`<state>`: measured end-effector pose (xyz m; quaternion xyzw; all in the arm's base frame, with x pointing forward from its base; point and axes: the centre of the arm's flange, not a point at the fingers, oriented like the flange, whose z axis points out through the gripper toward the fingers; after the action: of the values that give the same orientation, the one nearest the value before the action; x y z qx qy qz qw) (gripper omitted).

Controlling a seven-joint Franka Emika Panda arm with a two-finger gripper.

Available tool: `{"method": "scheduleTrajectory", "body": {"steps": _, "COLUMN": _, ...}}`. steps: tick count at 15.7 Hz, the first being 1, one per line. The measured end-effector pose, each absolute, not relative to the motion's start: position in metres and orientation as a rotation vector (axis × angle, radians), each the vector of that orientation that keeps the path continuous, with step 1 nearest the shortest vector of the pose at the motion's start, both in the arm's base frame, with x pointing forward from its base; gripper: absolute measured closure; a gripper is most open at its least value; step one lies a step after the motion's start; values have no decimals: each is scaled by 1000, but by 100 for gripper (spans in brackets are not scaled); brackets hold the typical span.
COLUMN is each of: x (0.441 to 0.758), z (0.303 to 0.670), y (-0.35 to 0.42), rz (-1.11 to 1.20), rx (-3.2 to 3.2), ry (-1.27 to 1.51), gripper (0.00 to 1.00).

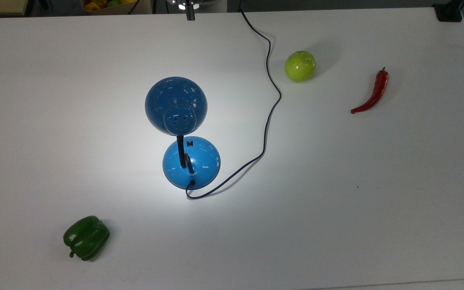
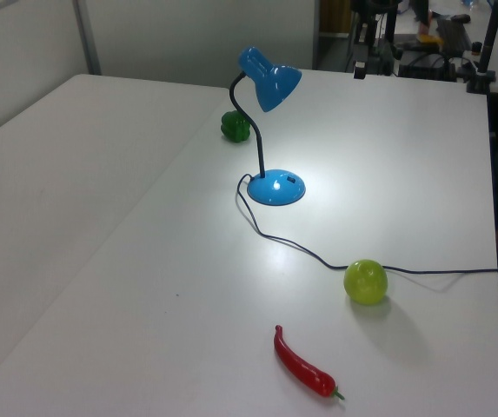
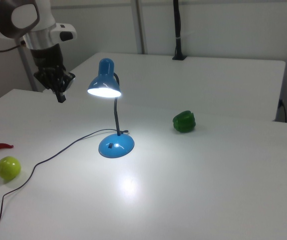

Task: Turn off lamp
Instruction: 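Move the gripper down toward the blue lamp's round base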

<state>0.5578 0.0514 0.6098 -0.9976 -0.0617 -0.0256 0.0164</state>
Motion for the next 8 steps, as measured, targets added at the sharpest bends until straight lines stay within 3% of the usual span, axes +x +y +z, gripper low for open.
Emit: {"method": "scheduleTrajectory", "body": {"steps": 8, "x": 557, "z": 593, "y": 53, "rz": -25, "rx": -3095, "ry": -204, "gripper": 99}}
